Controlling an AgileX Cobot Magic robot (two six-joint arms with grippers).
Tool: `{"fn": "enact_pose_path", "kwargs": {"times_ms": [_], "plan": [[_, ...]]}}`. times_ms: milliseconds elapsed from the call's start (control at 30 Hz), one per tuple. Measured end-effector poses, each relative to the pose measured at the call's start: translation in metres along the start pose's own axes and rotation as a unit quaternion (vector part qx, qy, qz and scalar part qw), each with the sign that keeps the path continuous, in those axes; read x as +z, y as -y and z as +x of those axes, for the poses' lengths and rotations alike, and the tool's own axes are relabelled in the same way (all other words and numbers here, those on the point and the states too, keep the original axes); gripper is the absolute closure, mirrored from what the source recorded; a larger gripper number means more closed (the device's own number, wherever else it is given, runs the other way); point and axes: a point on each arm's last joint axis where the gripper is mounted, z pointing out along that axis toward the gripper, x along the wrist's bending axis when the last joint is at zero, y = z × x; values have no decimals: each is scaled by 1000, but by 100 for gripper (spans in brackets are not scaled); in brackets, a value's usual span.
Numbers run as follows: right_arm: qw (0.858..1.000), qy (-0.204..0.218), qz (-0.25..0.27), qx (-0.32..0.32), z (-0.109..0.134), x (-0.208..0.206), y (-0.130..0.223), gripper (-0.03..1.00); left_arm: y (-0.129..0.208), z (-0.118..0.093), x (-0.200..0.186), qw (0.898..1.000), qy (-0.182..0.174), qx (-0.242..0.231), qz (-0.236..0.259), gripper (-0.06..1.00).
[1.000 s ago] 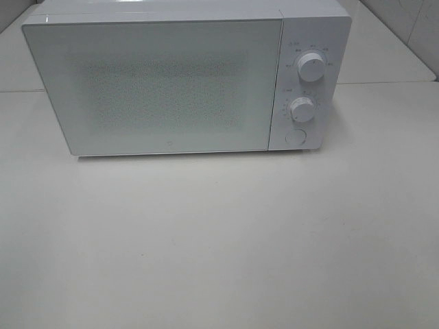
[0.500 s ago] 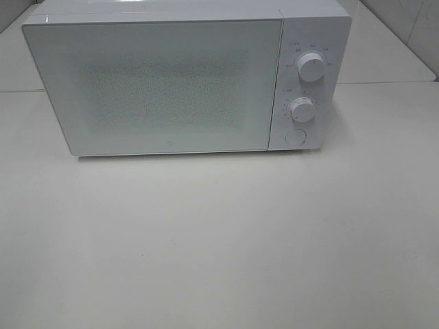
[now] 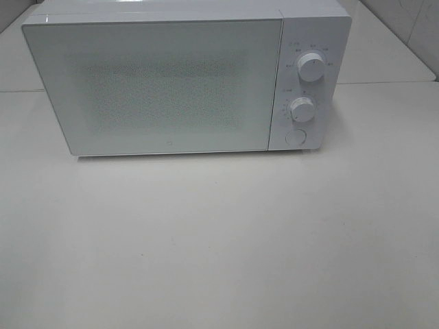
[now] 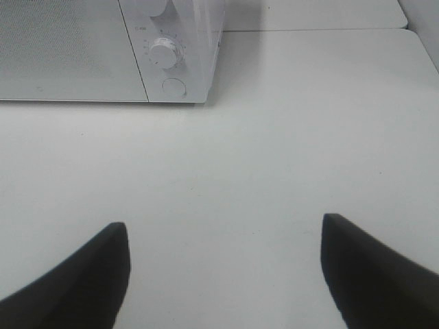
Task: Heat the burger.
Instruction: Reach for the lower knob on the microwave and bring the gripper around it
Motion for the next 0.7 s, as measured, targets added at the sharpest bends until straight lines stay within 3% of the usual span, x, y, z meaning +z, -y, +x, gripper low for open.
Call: {"fn": "enact_pose_path", "kwargs": {"times_ms": [467, 633, 700], "plan": [[1000, 0, -11, 0, 0, 0, -2, 24, 0, 0, 0, 1000, 0, 0, 0, 94], [997, -4, -74, -1, 1, -3, -15, 24, 0, 0, 0, 1000, 0, 1, 0, 94], [991, -4, -135, -5, 1, -5, -25, 24, 0, 0, 0, 1000, 0, 1, 0, 94]]}}
